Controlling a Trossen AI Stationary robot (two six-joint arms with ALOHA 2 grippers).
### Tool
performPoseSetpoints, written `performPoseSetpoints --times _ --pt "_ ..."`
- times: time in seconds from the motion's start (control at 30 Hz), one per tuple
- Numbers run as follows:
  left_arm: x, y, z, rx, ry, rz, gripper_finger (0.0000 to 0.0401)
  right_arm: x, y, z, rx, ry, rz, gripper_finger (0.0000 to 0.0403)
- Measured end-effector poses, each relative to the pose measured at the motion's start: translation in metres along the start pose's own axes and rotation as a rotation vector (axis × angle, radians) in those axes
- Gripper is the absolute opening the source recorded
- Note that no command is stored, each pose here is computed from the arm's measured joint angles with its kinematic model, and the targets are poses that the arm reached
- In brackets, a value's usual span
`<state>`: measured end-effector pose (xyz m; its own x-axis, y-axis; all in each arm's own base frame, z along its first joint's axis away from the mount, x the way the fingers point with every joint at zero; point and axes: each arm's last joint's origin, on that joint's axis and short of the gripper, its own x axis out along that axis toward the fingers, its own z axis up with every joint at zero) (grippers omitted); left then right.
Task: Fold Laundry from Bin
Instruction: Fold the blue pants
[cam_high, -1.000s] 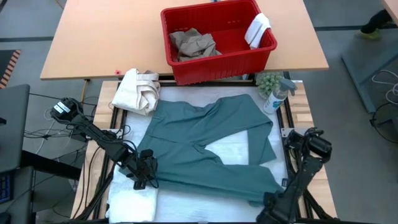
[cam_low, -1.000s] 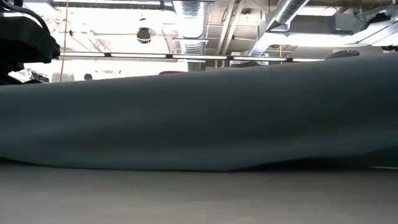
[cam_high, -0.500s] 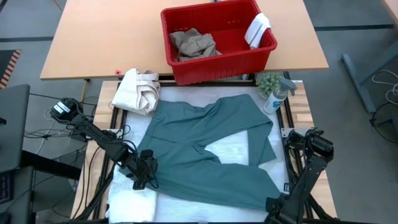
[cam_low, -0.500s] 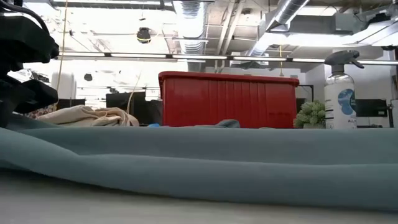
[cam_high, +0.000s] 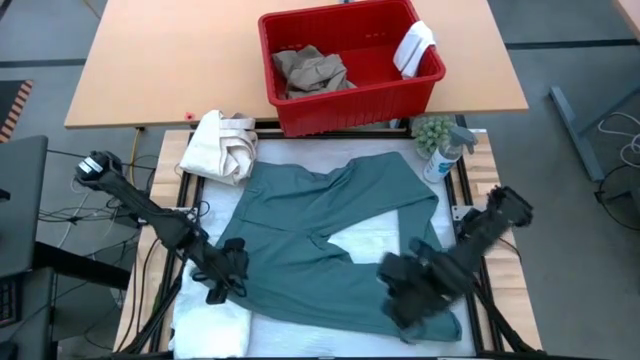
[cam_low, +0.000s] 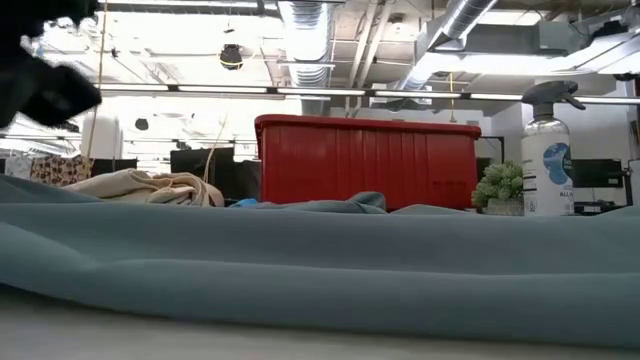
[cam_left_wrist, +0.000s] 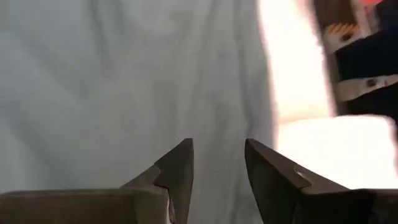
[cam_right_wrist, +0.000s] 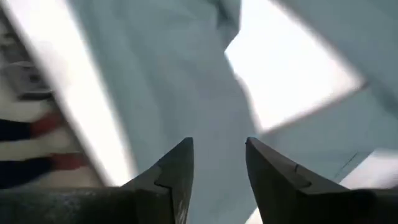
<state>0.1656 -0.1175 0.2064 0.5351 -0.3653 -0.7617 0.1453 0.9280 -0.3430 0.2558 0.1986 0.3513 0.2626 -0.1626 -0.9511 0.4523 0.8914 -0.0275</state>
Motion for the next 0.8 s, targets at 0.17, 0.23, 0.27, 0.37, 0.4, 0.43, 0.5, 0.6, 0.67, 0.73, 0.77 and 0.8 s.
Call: performPoseSetpoints --times 0.17,0.23,0.27,0.37,0.4,0.43,0.5,0.6,0.67,0.73,0.77,0.8 --pt "-0.025 -0.005 0.011 -0.005 -0.125 -0.055 0.0132 0.045 -0.018 0.036 -0.139 0.02 -0.051 0.0163" --pt "-0.031 -0.006 0.017 0.0 -0.24 -0.012 0.0132 0.067 -0.024 0.042 -0.2 0.038 -0.08 0.0163" --pt "-0.033 -0.006 0.02 0.011 -0.296 0.023 0.0132 0.08 -0.028 0.045 -0.217 0.046 -0.091 0.0163" --pt "-0.036 -0.002 0.032 0.035 -0.408 0.073 0.0132 0.112 -0.033 0.06 -0.209 -0.009 -0.012 0.0162" --pt "-0.036 0.0 0.036 0.037 -0.43 0.062 0.0132 0.121 -0.035 0.066 -0.208 -0.04 0.023 0.0162" --pt "-0.036 0.0 0.039 0.037 -0.447 0.043 0.0132 0.129 -0.037 0.073 -0.199 -0.07 0.054 0.0162" --pt "-0.035 0.002 0.044 0.04 -0.474 0.024 0.0132 0.147 -0.043 0.081 -0.174 -0.102 0.093 0.0162" --pt "-0.029 0.005 0.049 0.058 -0.47 0.037 0.0132 0.171 -0.053 0.089 -0.141 -0.118 0.17 0.0162" --pt "-0.02 0.008 0.049 0.058 -0.438 0.06 0.0132 0.182 -0.061 0.092 -0.126 -0.131 0.188 0.0162" --pt "-0.01 0.01 0.05 0.055 -0.406 0.081 0.0132 0.188 -0.071 0.095 -0.127 -0.133 0.149 0.0159" --pt "-0.006 0.011 0.049 0.054 -0.389 0.089 0.0132 0.19 -0.076 0.097 -0.143 -0.131 0.121 0.0158" --pt "-0.001 0.012 0.049 0.052 -0.374 0.099 0.0132 0.191 -0.083 0.099 -0.168 -0.128 0.093 0.0156"
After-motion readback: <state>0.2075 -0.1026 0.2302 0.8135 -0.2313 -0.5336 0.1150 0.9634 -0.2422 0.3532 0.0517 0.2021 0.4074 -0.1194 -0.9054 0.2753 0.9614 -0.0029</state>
